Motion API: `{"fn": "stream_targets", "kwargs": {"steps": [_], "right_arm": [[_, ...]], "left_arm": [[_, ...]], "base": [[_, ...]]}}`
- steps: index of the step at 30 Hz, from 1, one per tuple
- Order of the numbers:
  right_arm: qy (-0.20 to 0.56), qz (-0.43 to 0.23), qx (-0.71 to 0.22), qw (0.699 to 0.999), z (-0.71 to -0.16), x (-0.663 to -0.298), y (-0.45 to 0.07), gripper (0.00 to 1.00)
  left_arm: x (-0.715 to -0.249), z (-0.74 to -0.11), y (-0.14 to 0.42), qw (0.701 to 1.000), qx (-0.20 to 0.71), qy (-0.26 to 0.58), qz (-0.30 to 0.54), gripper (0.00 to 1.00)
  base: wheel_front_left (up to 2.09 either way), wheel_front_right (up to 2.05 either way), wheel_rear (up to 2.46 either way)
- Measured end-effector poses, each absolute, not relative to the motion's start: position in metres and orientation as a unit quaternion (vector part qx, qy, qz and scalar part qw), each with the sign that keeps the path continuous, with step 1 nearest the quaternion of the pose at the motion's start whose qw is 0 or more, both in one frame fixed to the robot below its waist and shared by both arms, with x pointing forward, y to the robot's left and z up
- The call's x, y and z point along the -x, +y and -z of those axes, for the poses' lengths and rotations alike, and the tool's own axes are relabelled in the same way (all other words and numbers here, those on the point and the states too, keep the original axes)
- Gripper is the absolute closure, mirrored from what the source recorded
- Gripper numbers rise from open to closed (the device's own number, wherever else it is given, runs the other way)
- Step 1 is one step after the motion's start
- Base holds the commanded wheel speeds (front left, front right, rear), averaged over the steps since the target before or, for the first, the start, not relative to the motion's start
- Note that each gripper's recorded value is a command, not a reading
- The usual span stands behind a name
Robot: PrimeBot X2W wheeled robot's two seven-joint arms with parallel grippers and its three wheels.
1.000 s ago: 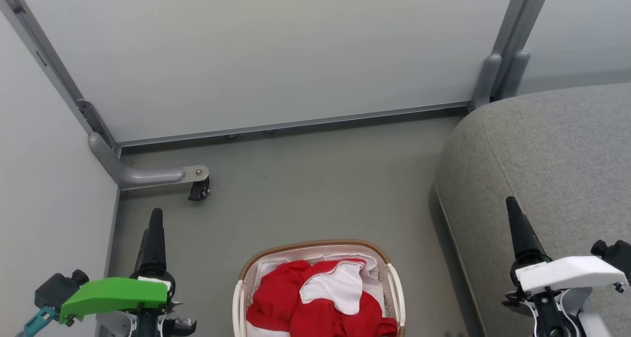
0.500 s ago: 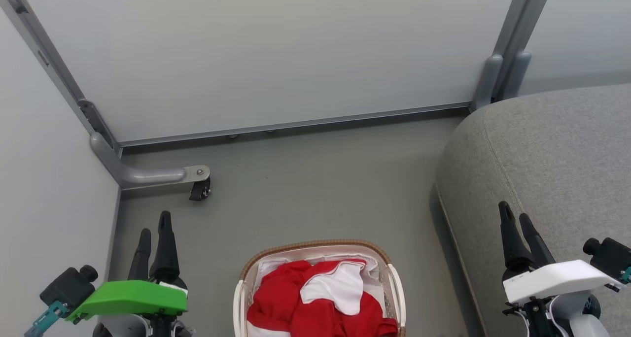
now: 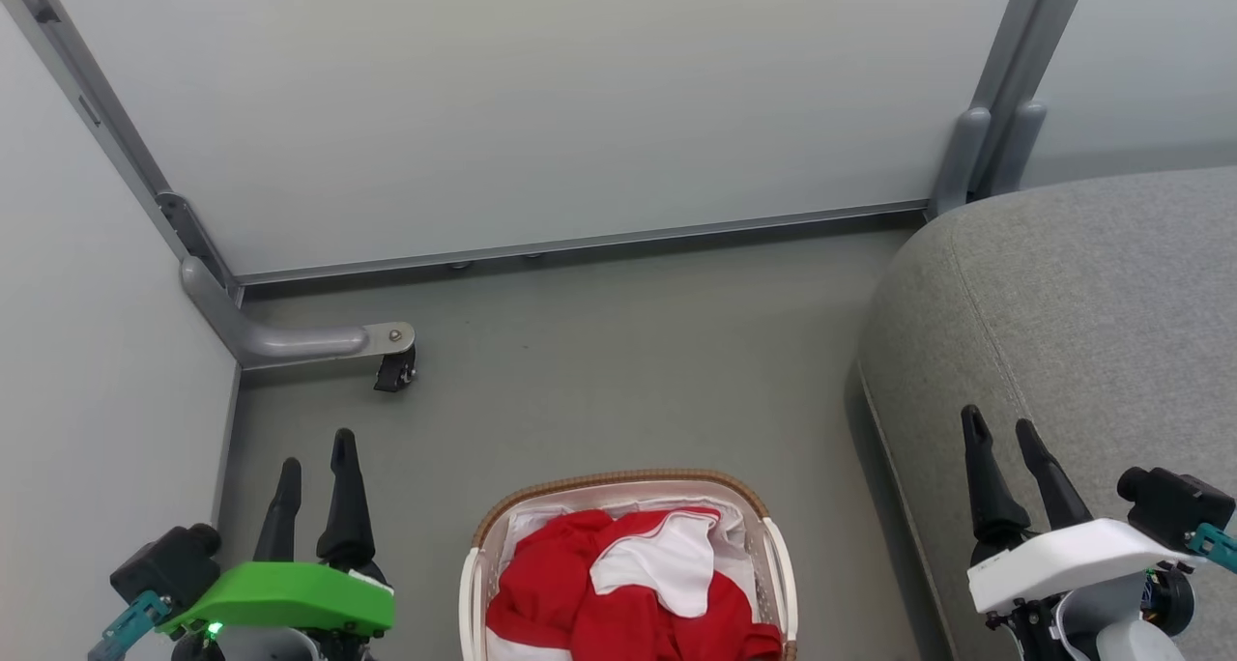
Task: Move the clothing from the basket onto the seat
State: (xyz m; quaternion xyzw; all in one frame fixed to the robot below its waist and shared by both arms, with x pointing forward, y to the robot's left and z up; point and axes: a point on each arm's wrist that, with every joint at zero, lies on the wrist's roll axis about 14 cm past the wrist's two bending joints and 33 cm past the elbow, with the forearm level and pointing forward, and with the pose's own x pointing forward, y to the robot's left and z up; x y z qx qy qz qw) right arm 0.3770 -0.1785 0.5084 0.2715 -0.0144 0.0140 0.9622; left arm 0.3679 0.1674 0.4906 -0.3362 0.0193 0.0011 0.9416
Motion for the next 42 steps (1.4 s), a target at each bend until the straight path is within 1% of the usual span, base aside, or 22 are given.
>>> {"fn": "stream_targets", "kwargs": {"steps": [10,21,42], "right_arm": [[-0.019,-0.024,-0.212,0.977,-0.509,-0.376,-0.174,0.0],[-0.018,-0.033,-0.156,0.987,-0.506,-0.373,-0.17,0.0],[-0.028,-0.054,-0.066,0.996,-0.506,-0.372,-0.162,0.0]], "left_arm": [[-0.364,-0.487,0.166,0.959,0.284,0.018,0.003,0.0],[-0.362,-0.482,0.162,0.97,0.242,0.021,0.009,0.0],[-0.355,-0.466,0.156,0.985,0.169,0.036,0.02,0.0]], "base": [[0.0,0.0,0.0],[0.0,0.0,0.0],[0.0,0.0,0.0]]}}
